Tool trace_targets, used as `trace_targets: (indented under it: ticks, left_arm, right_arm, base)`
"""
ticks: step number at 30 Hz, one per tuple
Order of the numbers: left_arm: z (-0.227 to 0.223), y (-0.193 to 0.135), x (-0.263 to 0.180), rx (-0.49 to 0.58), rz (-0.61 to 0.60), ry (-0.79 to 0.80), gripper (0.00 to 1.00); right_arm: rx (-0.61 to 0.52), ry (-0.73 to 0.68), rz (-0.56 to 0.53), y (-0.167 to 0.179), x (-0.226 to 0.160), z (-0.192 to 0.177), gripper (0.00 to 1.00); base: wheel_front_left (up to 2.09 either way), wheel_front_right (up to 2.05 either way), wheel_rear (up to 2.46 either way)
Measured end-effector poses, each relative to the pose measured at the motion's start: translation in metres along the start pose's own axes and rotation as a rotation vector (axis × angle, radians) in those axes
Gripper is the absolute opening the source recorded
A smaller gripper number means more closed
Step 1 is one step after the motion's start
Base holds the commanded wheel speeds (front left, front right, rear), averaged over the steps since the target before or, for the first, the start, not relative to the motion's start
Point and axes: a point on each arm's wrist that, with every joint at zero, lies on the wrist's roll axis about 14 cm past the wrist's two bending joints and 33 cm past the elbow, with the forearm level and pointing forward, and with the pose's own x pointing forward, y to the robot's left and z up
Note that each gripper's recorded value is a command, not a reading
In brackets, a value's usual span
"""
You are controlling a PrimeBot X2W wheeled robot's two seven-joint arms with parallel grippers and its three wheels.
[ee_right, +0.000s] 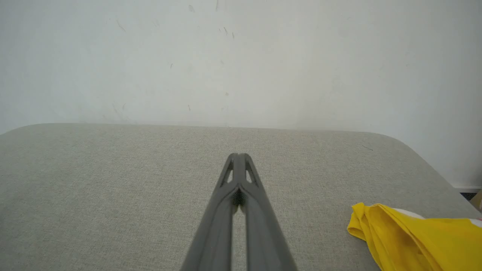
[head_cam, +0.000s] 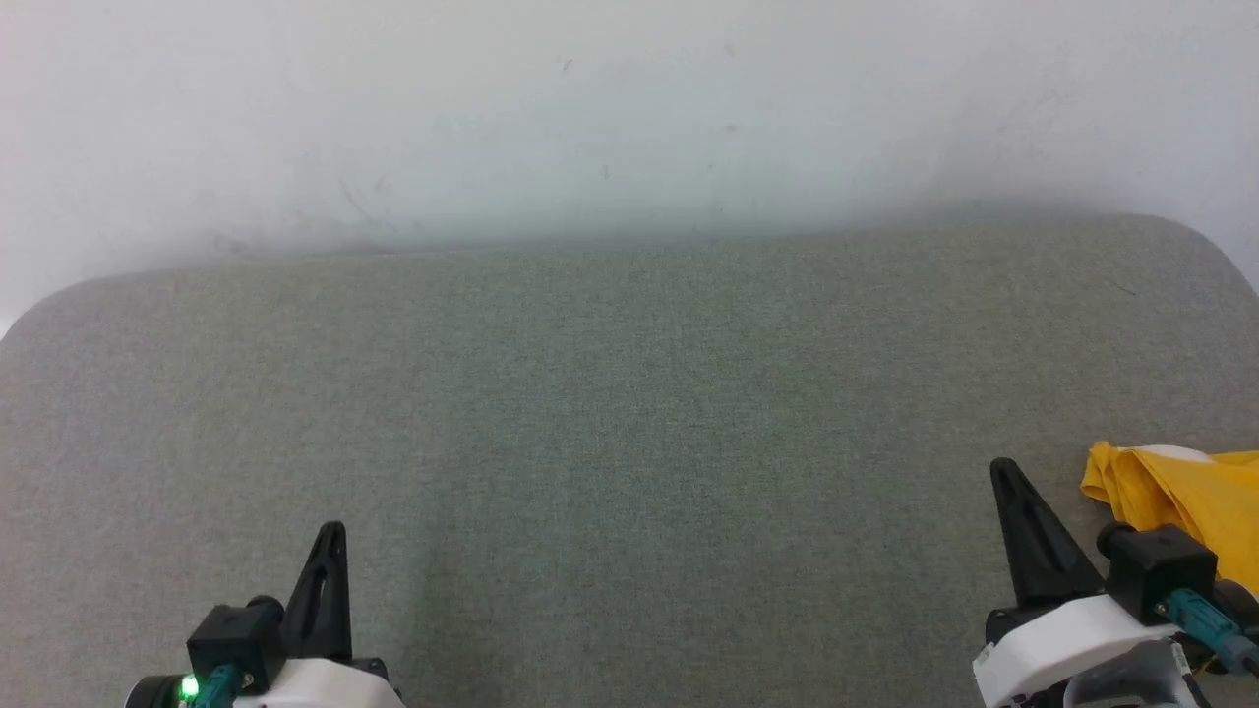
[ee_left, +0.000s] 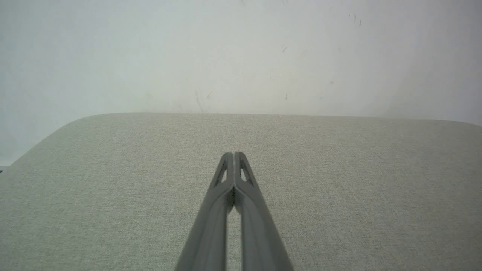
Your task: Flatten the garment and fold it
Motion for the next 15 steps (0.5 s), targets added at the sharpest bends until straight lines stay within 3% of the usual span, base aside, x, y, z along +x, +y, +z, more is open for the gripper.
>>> trace_targets:
  ticks: [15]
  left_arm:
    - [0.0027,-0.0056,0.0026,0.015,-0.012,0.006,0.00]
  right_arm:
    - [-0.013,-0.001,0.003,0.0008,0.0026,0.0024,0.00]
  base:
    - [0.00,0.00,0.00]
